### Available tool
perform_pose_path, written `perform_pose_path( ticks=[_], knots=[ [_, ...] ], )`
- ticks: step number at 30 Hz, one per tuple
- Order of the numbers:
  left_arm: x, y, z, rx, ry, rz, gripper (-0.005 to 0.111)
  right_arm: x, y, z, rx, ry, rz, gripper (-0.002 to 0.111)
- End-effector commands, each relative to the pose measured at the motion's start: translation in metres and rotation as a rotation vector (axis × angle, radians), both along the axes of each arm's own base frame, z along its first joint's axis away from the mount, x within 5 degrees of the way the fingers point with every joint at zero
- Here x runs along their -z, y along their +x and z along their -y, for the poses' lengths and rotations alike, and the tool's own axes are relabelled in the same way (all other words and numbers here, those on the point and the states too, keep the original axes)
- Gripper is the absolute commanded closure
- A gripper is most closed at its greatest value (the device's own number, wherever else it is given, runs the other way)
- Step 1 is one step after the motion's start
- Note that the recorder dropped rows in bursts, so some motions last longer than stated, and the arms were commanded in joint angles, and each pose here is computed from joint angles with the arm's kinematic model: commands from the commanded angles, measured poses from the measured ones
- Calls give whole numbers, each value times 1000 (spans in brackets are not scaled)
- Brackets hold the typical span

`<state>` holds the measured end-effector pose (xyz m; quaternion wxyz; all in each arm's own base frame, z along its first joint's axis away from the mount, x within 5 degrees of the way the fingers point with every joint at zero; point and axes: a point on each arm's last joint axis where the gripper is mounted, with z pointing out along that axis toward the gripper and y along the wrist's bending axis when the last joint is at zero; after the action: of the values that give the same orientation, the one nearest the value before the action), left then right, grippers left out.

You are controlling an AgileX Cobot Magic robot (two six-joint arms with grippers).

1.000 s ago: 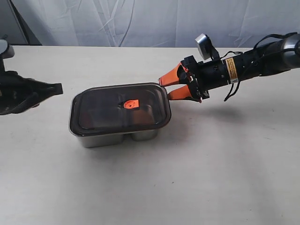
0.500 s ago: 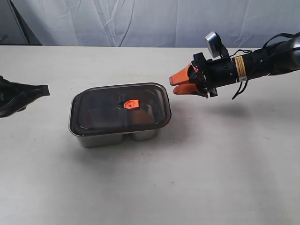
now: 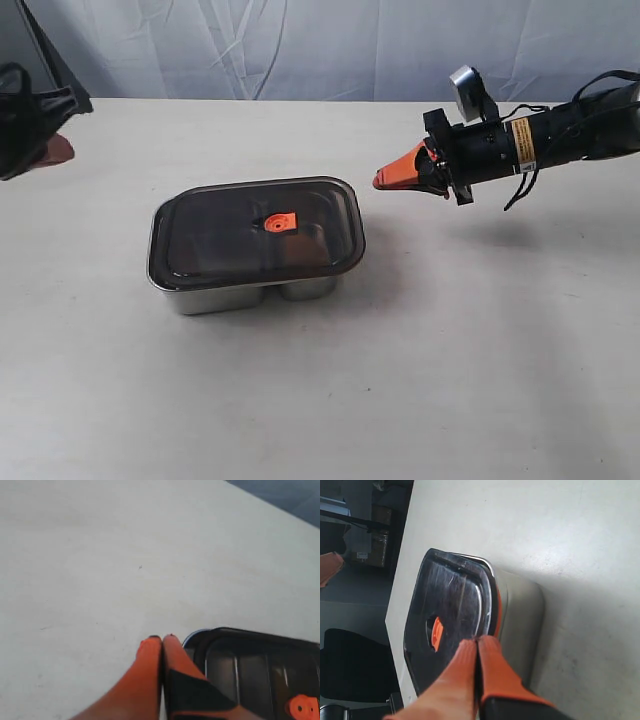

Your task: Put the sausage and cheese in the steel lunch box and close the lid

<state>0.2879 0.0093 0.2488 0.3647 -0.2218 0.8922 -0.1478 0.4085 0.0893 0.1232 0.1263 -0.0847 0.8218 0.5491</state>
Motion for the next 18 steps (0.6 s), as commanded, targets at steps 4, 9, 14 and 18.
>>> perform_pose_path(
  ticks=[4,9,14,18],
  knots=[
    [8,1,-35,127,-527,89,107,-10,1,0,9,11,-2,109],
    [52,-7,-34,112,-516,-56,107,-14,0,0,9,11,7,109],
    [70,-6,-36,62,-609,-58,107,-22,-8,3,76,-52,27,109],
    [61,-2,-33,157,-660,80,107,-23,-16,5,189,-180,49,109]
  ],
)
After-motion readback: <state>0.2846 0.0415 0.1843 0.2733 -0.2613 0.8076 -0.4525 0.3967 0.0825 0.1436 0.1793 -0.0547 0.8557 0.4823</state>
